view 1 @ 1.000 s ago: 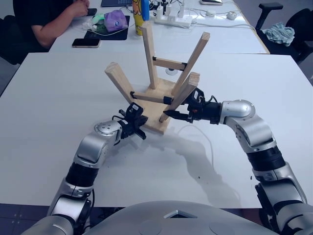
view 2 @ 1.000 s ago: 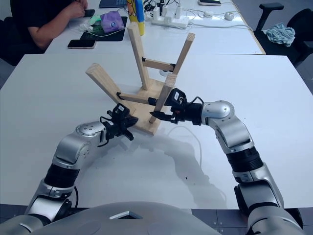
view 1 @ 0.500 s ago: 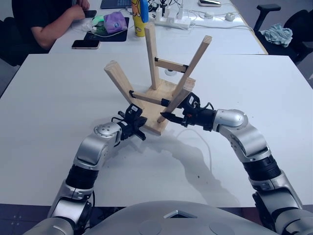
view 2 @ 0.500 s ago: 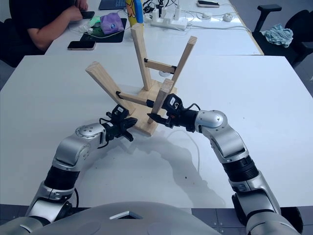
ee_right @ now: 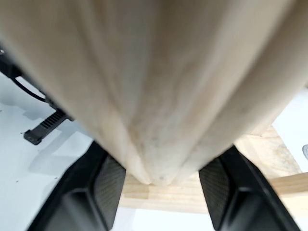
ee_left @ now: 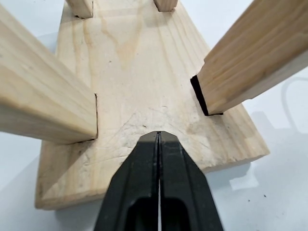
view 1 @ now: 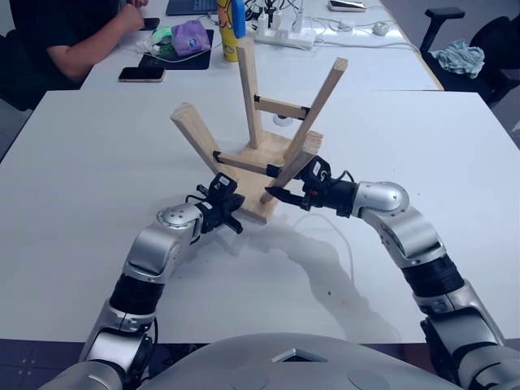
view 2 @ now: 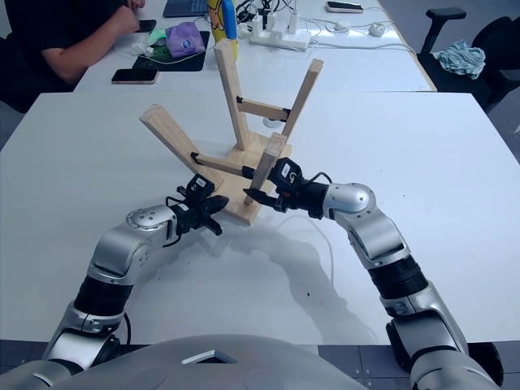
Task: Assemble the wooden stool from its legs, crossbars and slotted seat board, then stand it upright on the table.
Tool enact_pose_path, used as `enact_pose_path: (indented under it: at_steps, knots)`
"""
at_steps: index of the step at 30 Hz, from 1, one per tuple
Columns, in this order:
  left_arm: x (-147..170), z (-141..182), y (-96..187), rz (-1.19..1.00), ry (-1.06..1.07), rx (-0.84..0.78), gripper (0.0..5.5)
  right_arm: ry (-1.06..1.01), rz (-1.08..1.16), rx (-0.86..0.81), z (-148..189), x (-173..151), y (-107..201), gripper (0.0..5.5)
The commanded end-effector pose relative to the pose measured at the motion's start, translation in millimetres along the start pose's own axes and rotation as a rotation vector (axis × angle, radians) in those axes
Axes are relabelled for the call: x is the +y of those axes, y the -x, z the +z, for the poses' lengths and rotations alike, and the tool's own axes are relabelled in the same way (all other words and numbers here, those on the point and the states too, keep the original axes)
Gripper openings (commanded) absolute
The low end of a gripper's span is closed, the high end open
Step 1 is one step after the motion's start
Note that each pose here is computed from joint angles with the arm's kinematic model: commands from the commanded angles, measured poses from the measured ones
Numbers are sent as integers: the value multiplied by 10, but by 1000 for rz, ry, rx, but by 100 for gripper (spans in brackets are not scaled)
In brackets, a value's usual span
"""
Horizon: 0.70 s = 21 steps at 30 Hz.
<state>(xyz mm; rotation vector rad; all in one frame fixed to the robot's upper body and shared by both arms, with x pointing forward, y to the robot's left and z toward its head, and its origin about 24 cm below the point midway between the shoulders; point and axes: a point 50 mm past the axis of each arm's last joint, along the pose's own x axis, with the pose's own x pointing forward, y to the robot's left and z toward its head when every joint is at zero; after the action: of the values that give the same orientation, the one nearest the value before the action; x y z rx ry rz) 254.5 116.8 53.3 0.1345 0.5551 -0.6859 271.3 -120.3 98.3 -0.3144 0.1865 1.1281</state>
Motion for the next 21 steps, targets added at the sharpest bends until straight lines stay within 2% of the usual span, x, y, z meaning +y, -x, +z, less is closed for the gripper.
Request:
enact_pose_path:
  at_steps: [1, 4, 10, 13, 17, 21]
  knots:
    - [-71, -179, -43, -19, 36, 77, 0, -166, 29, 482, -782, 179, 113, 204]
    - [-72, -115, 7, -33, 2, 28, 0, -189, 28, 501, -844, 223, 115, 204]
    - [-272, 336, 323, -142, -130, -338, 0, -212, 37, 523, -931, 304, 144, 204]
    - [-349, 481, 526, -156, -188, -464, 0, -217, 38, 522, -954, 314, 159, 204]
    - [-391, 804, 786, -175, -190, -663, 0, -227, 39, 519, -968, 331, 170, 204]
    - [-346, 1066, 907, -176, -156, -798, 0, -228, 47, 518, -974, 344, 150, 204]
